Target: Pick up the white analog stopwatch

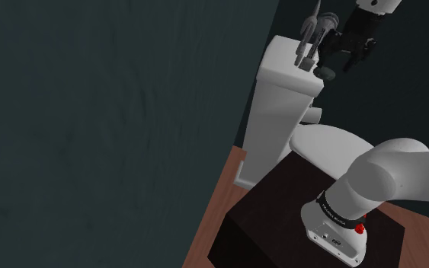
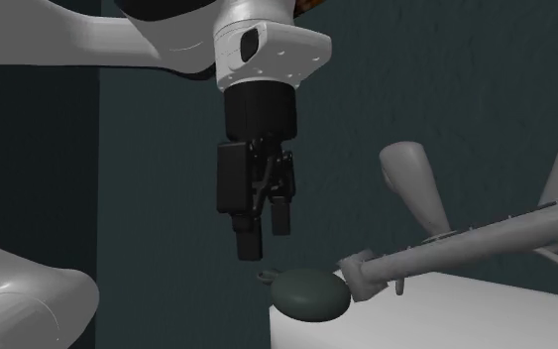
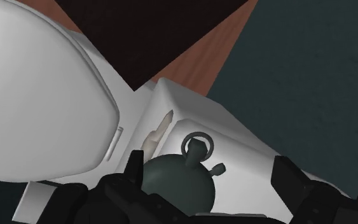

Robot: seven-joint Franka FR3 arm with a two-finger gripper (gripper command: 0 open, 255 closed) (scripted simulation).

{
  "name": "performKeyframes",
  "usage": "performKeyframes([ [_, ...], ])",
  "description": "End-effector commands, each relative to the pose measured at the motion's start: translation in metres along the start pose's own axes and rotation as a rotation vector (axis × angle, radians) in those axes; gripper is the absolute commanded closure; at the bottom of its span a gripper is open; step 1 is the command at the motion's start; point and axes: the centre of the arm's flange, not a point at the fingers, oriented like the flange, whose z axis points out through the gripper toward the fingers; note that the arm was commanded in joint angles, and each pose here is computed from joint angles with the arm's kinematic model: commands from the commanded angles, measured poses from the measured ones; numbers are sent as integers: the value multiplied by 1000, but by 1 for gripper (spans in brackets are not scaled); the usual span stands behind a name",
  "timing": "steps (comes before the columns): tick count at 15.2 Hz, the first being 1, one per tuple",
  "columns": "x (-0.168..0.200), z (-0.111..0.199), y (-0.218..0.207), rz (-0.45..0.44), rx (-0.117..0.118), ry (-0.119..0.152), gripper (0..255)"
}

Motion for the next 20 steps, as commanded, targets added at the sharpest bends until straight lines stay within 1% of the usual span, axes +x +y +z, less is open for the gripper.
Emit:
performKeyframes([
  [1, -2, 8, 4, 14, 3, 1, 0],
  [5, -3, 29, 5, 14, 3, 1, 0],
  [7, -3, 32, 5, 14, 3, 1, 0],
  [8, -2, 32, 5, 14, 2, 1, 255],
  [17, -3, 32, 5, 14, 3, 1, 255],
  [20, -2, 16, 4, 14, 3, 1, 255],
])
